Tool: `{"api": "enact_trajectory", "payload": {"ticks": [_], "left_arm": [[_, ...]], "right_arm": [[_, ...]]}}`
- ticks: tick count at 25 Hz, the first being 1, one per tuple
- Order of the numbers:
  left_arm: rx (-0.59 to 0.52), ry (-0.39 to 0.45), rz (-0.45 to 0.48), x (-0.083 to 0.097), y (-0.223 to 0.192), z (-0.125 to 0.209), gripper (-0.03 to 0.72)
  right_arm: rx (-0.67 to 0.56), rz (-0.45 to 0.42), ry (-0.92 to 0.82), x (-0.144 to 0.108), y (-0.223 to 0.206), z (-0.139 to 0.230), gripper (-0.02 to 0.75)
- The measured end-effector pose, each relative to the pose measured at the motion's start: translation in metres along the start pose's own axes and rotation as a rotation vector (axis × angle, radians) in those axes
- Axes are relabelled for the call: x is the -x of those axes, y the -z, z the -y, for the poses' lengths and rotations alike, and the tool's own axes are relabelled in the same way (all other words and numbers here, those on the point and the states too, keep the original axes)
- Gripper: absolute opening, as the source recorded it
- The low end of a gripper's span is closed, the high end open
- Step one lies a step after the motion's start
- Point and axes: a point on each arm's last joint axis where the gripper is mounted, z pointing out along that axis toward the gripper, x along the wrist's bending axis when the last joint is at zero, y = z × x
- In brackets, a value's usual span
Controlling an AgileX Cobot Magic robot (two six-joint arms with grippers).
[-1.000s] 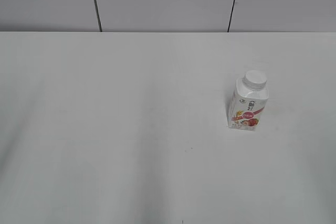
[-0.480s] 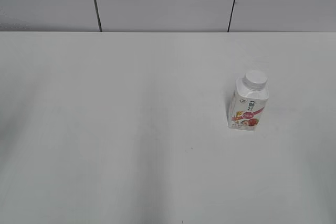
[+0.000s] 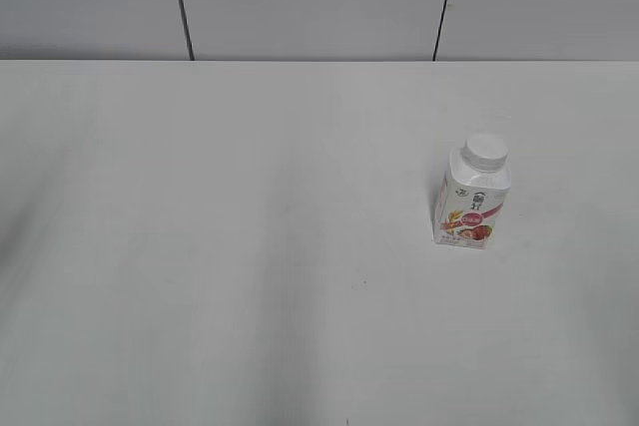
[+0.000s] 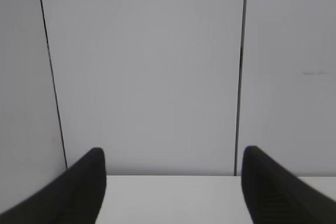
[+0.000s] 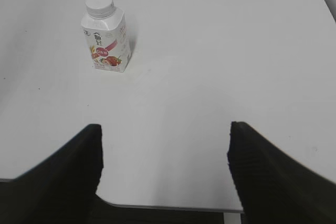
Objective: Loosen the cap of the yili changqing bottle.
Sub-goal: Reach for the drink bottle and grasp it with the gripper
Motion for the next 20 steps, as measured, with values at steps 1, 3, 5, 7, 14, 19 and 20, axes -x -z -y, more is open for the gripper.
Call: {"api": "enact_trajectory", "payload": {"ticks": [1,3,5,7,14,19,20], "left_arm": [[-0.004,-0.002,0.002,0.0,-0.001,0.001,0.493],[-0.02,-0.003,0.003,0.0,-0.003,0.004,0.493],[-0.053,-0.004,0.006,0.001,-0.008,0.011,0.493],[-0.095,-0.008,0.011,0.002,-0.013,0.02,0.493],[-0.222,-0.094,0.173,0.017,-0.041,0.05,0.493],[-0.255,-0.079,0.381,0.037,-0.066,0.07,0.493],[-0.254,-0.061,0.42,0.041,-0.07,0.074,0.493]], "right_arm": [[0.0,0.0,0.0,0.0,0.0,0.0,0.586],[0.0,0.0,0.0,0.0,0.0,0.0,0.586],[0.0,-0.001,0.0,0.0,0.0,0.0,0.586],[0.0,-0.001,0.0,0.0,0.0,0.0,0.586],[0.0,-0.002,-0.001,0.0,0.0,0.0,0.586],[0.0,-0.003,-0.002,0.0,0.0,0.0,0.586],[0.0,-0.004,-0.002,0.0,0.0,0.0,0.586]]}}
